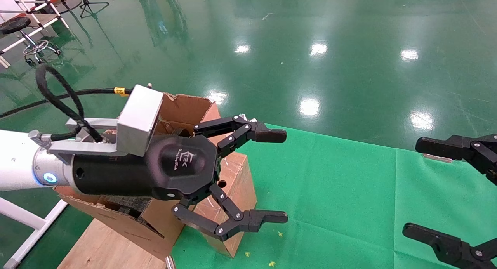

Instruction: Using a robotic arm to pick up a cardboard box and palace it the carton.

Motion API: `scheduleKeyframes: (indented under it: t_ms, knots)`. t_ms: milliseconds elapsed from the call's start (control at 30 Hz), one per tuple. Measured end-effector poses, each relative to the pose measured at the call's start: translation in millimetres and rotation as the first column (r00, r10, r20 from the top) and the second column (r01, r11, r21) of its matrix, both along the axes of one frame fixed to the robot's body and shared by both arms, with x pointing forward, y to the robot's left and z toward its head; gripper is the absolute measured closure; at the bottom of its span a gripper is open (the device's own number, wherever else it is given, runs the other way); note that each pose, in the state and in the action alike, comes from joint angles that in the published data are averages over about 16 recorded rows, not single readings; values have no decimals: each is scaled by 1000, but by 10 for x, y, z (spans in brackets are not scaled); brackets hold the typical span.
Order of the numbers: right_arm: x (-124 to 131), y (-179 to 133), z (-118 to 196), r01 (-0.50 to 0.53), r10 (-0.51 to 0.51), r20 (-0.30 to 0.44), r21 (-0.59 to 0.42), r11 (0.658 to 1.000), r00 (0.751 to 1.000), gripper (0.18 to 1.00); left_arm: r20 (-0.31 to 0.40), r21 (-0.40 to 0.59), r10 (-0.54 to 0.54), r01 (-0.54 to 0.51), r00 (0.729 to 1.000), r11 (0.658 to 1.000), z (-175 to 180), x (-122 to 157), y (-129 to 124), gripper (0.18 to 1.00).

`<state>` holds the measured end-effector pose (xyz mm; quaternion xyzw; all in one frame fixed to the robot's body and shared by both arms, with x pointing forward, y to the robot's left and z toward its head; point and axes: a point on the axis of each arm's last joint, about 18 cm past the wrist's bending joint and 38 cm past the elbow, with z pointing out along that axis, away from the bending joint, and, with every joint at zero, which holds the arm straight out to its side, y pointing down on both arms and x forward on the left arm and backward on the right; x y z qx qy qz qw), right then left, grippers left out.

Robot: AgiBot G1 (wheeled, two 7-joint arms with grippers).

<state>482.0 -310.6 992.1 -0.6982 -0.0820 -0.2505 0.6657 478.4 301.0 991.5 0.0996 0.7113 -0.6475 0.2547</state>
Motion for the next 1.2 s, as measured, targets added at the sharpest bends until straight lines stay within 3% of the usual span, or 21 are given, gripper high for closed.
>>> scheduleKeyframes:
  t_ms: [367,767,967,1200]
  knots:
    - [0,0,0,0,0,0,0,1000,1000,188,40,78,122,-125,992,989,1,194,20,184]
    - [1,-1,0,1,-1,0,0,1000,1000,293,86,136,253,-263,964,955,77,382,115,184]
    - [1,-1,0,1,-1,0,0,1000,1000,398,103,182,380,-392,919,902,226,535,242,184]
    - [1,-1,0,1,-1,0,0,1000,1000,563,59,235,554,-551,830,801,491,695,392,184]
